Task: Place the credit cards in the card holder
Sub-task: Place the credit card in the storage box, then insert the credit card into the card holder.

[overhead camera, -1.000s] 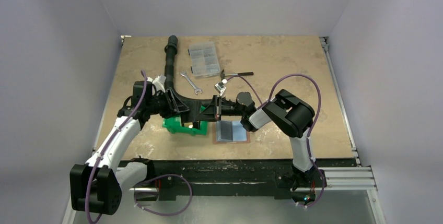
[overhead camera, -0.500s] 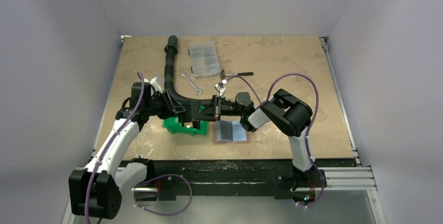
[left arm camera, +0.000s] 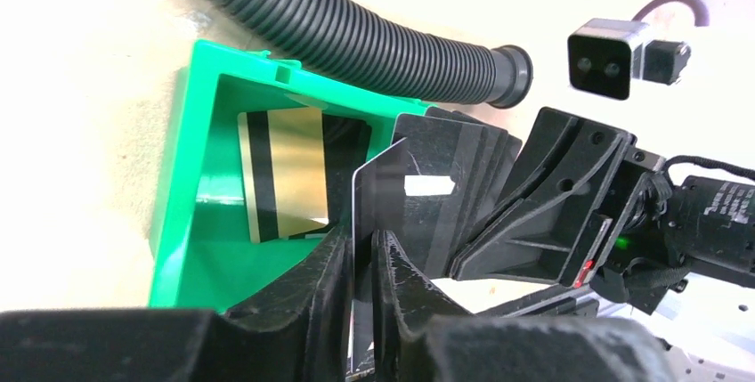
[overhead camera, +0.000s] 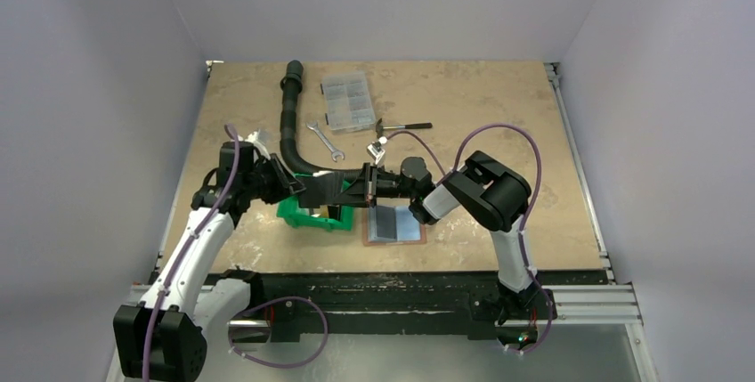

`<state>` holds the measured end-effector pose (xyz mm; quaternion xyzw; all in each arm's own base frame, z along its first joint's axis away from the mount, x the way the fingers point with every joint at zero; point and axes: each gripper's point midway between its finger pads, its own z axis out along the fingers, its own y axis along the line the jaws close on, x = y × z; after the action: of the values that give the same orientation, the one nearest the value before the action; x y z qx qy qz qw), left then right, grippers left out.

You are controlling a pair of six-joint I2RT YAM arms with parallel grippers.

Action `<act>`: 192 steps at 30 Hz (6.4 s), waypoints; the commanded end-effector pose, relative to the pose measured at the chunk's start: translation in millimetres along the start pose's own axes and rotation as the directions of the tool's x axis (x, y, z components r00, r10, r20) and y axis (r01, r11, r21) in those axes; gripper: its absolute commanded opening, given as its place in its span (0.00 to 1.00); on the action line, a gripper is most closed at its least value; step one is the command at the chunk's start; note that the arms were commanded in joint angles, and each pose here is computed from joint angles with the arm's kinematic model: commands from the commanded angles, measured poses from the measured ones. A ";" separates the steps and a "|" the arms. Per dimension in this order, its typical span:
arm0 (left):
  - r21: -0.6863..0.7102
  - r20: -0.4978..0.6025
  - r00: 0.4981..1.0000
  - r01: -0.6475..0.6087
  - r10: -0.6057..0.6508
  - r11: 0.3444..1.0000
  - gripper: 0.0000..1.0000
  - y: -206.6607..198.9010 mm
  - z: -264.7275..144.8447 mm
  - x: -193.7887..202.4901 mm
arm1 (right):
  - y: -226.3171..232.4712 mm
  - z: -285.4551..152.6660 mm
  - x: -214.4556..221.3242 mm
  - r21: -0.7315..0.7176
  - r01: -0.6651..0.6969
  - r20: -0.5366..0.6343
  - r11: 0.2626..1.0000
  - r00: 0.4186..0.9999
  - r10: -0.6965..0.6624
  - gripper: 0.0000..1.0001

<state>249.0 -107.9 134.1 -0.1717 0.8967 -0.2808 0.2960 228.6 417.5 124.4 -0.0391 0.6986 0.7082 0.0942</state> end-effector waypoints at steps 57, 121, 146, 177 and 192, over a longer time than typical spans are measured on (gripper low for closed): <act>0.831 0.274 0.962 -0.228 -0.016 0.507 0.00 -160.4 -117.1 -13.0 | 173.0 -95.2 22.7 -0.139 0.540 0.115 0.830 0.841 -0.528 0.68; 0.402 -0.210 0.907 -0.260 0.365 0.878 0.21 -138.0 78.4 140.9 | -29.5 -216.5 37.2 0.637 0.133 -0.128 0.760 0.990 -0.066 0.00; 0.109 -0.217 0.890 -0.385 0.400 0.916 0.00 -76.1 115.7 142.7 | -38.0 -202.9 41.9 0.561 0.120 -0.113 0.819 0.991 -0.069 0.00; 0.089 -0.242 0.889 -0.378 0.388 0.921 0.00 -57.0 110.1 152.0 | -65.1 -188.9 33.2 0.544 0.041 -0.071 0.838 0.997 -0.003 0.00; 0.089 -0.247 0.887 -0.381 0.391 0.920 0.00 -53.6 109.0 154.3 | -72.4 -188.9 29.4 0.555 0.054 -0.075 0.830 0.997 -0.015 0.00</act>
<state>217.3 -281.3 42.0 0.0499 0.9260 -0.2817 0.2463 184.3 226.1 38.8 -0.0292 0.8823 0.4655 0.0633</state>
